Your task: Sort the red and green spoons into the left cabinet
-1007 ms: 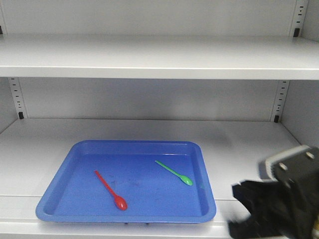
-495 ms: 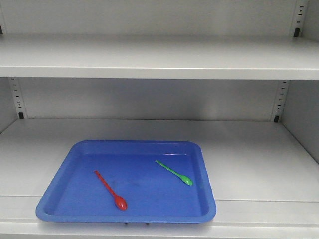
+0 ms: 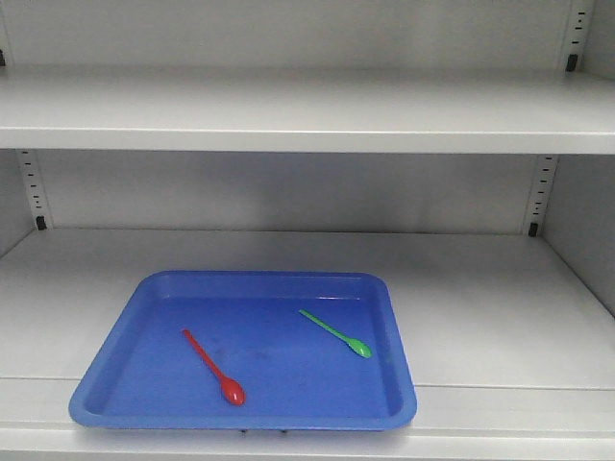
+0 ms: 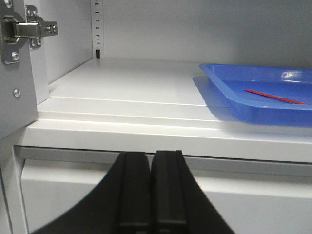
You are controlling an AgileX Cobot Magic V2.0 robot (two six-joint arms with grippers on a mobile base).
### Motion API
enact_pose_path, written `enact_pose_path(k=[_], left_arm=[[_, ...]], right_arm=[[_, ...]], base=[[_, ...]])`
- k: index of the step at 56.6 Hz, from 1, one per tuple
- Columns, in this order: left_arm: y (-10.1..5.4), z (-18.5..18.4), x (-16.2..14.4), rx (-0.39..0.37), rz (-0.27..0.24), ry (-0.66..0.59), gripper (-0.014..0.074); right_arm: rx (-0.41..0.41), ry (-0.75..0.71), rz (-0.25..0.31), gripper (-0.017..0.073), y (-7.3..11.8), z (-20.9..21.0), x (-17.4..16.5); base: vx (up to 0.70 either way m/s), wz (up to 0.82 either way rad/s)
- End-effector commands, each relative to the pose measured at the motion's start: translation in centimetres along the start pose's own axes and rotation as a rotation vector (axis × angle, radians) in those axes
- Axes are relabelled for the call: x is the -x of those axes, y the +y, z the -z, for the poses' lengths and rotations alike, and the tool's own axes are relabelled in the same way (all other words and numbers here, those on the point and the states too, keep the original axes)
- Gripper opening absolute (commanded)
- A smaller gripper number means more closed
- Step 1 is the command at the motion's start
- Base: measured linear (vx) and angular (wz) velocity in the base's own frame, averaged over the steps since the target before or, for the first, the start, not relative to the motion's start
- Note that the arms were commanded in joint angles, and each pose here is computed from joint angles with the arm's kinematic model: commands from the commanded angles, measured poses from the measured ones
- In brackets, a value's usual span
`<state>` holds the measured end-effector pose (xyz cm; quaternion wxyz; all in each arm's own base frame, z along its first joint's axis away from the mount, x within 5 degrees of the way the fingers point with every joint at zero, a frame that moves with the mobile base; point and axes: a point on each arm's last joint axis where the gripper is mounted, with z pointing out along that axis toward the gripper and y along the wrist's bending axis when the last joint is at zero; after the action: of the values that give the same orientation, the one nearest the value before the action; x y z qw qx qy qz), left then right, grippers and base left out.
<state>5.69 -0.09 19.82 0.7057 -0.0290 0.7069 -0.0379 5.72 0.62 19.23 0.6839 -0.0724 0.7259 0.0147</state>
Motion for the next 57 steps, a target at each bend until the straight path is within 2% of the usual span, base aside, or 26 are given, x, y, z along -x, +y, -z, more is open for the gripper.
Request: enact_pose_path(k=[1,57], left_arm=[[-0.04,0.22,0.95,-0.005,0.003,-0.107,-0.0008],[-0.04,0.22,0.97,-0.005,0.003,-0.107,-0.0006]], right_arm=[[-0.007,-0.052,0.054,-0.0006,-0.01,0.12,0.13],[-0.009,-0.022,0.051,-0.0006,-0.04,0.09,-0.16]], base=[[0.0,0.0],[0.0,0.0]])
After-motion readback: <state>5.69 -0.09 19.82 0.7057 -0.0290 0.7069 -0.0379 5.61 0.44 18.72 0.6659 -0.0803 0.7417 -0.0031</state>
